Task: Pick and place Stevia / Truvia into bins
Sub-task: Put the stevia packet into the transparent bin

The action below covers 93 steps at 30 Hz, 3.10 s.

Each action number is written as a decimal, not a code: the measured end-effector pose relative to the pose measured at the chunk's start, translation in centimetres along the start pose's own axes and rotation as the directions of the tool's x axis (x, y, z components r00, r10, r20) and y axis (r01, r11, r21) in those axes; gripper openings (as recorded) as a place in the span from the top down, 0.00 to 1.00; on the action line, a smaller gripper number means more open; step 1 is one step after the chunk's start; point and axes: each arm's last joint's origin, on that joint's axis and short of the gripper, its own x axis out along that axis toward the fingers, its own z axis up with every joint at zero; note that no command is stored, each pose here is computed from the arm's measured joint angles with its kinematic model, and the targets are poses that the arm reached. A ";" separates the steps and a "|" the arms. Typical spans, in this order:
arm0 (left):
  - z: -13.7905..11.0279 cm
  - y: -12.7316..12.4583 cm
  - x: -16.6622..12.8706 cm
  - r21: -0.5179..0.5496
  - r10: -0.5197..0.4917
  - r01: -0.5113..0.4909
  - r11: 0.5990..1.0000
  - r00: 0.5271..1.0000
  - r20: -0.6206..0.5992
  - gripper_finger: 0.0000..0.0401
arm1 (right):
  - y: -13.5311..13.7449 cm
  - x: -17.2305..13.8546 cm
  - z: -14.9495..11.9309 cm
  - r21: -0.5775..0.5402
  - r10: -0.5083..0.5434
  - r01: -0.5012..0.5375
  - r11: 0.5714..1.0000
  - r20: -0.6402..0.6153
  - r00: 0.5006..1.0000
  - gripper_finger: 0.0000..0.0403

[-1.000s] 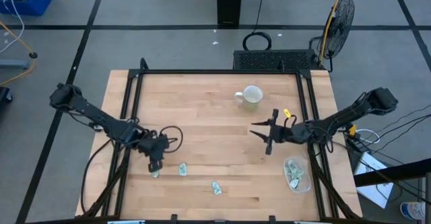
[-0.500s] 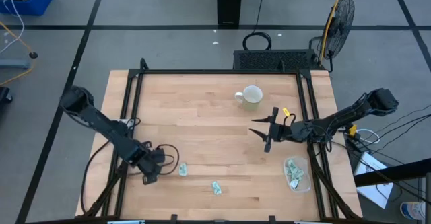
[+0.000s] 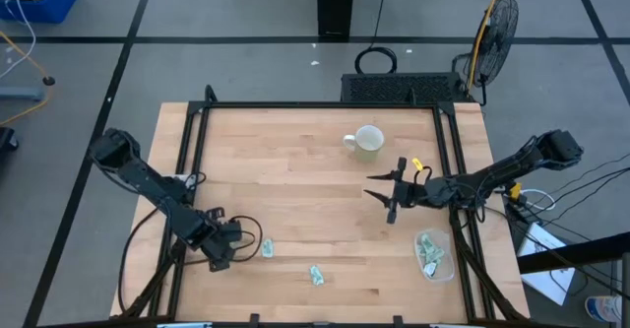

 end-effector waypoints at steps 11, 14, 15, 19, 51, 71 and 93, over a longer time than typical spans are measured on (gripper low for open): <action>7.3 0.4 -3.7 0.102 0.131 -0.214 0.972 0.843 0.522 0.96 | -0.9 0.7 -0.3 0.163 0.130 -0.134 0.977 0.035 0.991 0.59; 10.7 1.1 -5.4 0.167 0.104 -0.267 0.949 0.764 0.636 0.99 | -1.3 1.1 -0.6 0.287 0.117 -0.120 0.950 0.027 0.993 0.59; 11.7 1.5 -5.9 0.175 0.098 -0.284 0.943 0.737 0.669 0.99 | -1.4 1.3 -0.7 0.319 0.127 -0.131 0.939 0.032 0.991 0.59; 15.1 3.5 -7.6 0.216 0.039 -0.338 0.916 0.612 0.790 0.95 | -1.0 2.1 -1.1 0.353 0.165 -0.170 0.920 0.047 0.985 0.59; 24.7 8.3 -4.2 0.188 -0.135 -0.305 0.934 0.186 0.973 0.96 | -0.5 3.9 -2.3 0.342 0.019 -0.033 0.939 0.044 0.999 0.59; 27.7 7.6 -3.1 0.173 -0.082 -0.321 0.931 0.279 0.957 0.92 | -0.5 3.9 -2.1 0.339 0.014 -0.034 0.940 0.059 0.998 0.76; 27.6 7.3 -3.0 0.182 -0.086 -0.324 0.928 0.288 0.954 0.92 | -0.5 3.8 -3.3 0.263 -0.077 0.099 0.960 -0.092 0.993 1.00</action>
